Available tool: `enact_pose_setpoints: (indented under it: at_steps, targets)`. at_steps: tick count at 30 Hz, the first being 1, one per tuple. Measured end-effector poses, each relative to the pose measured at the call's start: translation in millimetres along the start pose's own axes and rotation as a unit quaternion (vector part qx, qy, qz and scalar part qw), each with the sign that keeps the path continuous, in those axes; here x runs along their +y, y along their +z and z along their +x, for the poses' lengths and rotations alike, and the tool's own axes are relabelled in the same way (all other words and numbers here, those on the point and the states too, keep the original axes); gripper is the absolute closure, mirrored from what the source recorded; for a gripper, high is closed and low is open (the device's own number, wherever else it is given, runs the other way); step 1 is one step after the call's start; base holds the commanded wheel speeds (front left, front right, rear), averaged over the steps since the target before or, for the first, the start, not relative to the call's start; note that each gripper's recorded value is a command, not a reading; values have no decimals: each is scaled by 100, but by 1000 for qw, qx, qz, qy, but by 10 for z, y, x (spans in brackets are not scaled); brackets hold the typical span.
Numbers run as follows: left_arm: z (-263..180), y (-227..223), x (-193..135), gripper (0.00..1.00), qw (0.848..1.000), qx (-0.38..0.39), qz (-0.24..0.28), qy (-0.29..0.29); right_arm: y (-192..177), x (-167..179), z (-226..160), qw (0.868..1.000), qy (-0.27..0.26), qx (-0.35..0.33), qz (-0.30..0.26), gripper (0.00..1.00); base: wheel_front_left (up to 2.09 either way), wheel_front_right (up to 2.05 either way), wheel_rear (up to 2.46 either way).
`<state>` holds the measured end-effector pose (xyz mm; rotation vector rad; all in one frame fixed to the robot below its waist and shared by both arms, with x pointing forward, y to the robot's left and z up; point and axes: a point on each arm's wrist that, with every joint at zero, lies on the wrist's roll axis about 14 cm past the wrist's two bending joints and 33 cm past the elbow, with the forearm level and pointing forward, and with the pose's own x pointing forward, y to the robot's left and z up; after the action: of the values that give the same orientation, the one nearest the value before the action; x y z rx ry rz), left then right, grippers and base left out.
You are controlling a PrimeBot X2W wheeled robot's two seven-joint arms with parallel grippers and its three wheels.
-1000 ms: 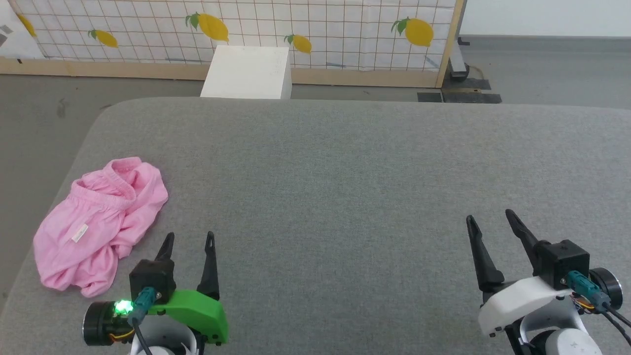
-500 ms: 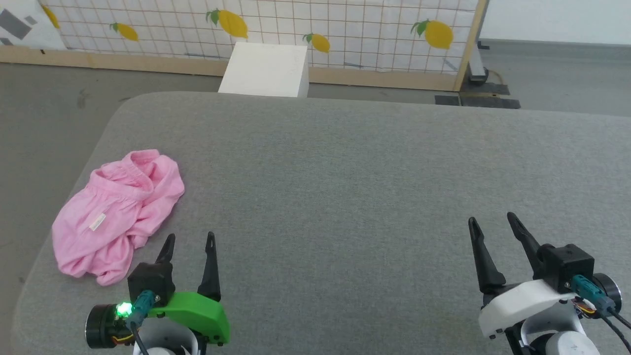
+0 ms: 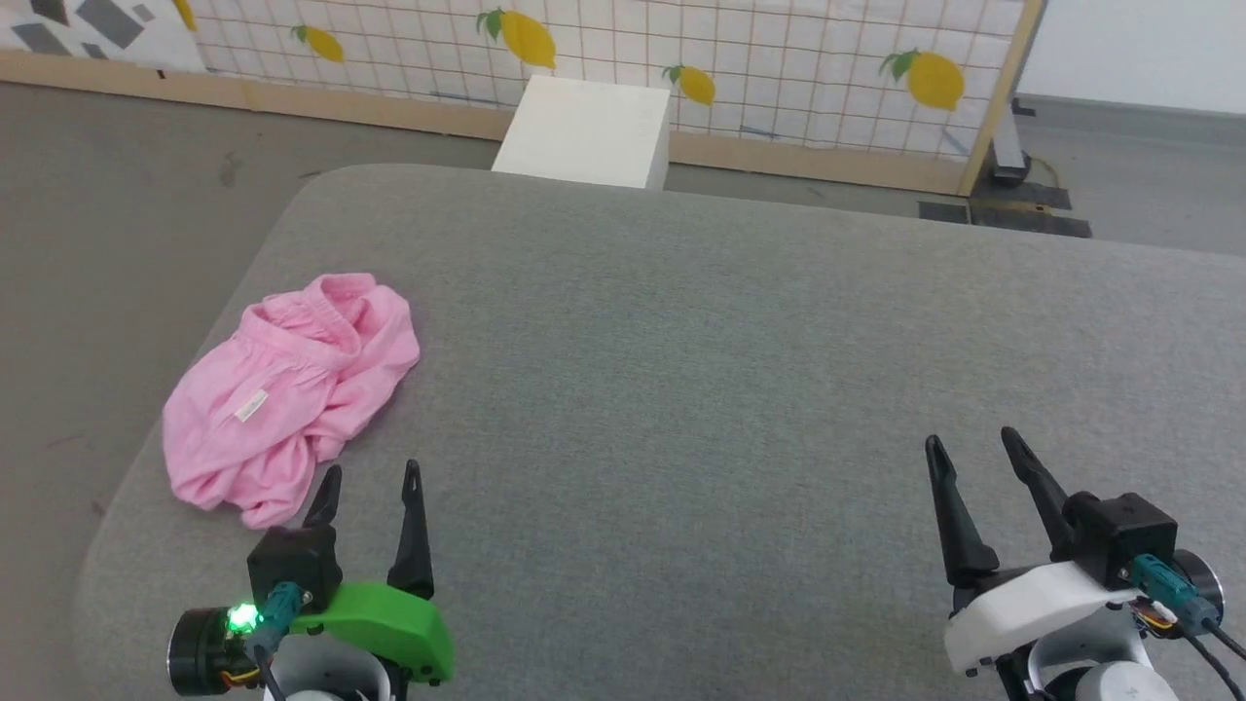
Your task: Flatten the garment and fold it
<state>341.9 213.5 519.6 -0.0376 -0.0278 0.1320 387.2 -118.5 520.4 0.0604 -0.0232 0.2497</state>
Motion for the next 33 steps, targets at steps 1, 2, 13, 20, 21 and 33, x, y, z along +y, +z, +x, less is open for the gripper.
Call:
enact_pose_setpoints:
  at_steps: [1, 2, 13, 20, 21, 33]
  targets:
    - [-13, -2, 22, 0, 1000, 0, 0, 4, -5, 17, 10, 1000, 3, 1, 2, 0, 0, 0, 0]
    - [-23, -1, 39, 0, 1000, -1, -1, 7, -6, 30, 18, 1000, 5, 0, 3, 0, 0, 0, 0]
    - [-164, -11, 244, 0, 999, -6, -5, 41, -66, 206, 95, 999, 31, 2, 15, 0, 0, 0, 0]
    - [-256, -35, 361, 0, 998, -6, -8, 61, -94, 319, 148, 999, 48, 2, 20, 0, 0, 0, 0]
    - [-269, -40, 376, 0, 998, -6, -8, 64, -99, 336, 155, 999, 51, 2, 20, 0, 0, 0, 0]
    - [-399, -56, 529, 0, 995, -12, -21, 94, -162, 494, 209, 997, 73, 5, 30, 0, 0, 0, 0]
